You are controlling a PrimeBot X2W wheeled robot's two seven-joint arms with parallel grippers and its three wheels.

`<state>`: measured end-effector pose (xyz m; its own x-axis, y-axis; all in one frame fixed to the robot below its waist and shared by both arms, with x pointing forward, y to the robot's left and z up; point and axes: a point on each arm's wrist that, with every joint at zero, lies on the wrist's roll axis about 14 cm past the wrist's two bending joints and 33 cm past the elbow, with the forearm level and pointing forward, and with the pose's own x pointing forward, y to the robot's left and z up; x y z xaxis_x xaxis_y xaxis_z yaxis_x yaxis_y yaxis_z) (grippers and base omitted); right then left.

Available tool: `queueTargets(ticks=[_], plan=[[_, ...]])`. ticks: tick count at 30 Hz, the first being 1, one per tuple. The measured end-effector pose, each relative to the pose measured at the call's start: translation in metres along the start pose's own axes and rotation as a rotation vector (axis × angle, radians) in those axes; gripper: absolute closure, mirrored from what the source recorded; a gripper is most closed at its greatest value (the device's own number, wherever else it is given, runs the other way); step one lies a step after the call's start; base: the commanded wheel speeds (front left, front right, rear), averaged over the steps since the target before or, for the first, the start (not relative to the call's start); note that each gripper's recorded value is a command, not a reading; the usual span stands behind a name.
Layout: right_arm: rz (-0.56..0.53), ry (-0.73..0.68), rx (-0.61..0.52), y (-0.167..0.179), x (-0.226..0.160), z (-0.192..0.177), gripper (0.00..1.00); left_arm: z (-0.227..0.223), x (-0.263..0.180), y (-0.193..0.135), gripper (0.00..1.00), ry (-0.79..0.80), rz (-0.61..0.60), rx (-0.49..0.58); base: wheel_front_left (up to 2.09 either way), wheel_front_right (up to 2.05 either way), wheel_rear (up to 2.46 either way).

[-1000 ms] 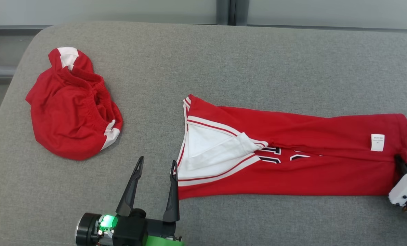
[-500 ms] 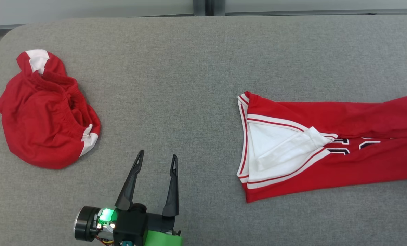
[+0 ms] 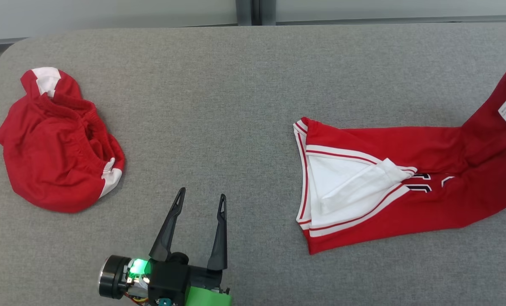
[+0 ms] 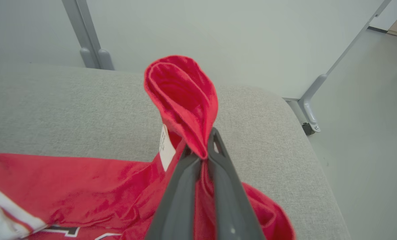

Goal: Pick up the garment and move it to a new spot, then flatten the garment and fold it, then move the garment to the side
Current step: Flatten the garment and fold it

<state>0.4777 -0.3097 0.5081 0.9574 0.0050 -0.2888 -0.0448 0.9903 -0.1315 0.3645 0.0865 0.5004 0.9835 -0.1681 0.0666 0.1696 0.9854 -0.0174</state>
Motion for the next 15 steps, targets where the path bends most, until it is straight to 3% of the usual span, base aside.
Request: queueTargets(ticks=[11,15], plan=[[0.242,-0.092,0.019,0.144,-0.034,0.038,1.00,0.004,-0.011,0.013,0.00,-0.002,0.056,-0.007,0.00,0.00,0.00],[0.313,-0.086,0.034,0.178,-0.038,0.037,1.00,0.005,-0.013,0.014,0.00,-0.003,0.066,-0.010,0.00,0.00,0.00]])
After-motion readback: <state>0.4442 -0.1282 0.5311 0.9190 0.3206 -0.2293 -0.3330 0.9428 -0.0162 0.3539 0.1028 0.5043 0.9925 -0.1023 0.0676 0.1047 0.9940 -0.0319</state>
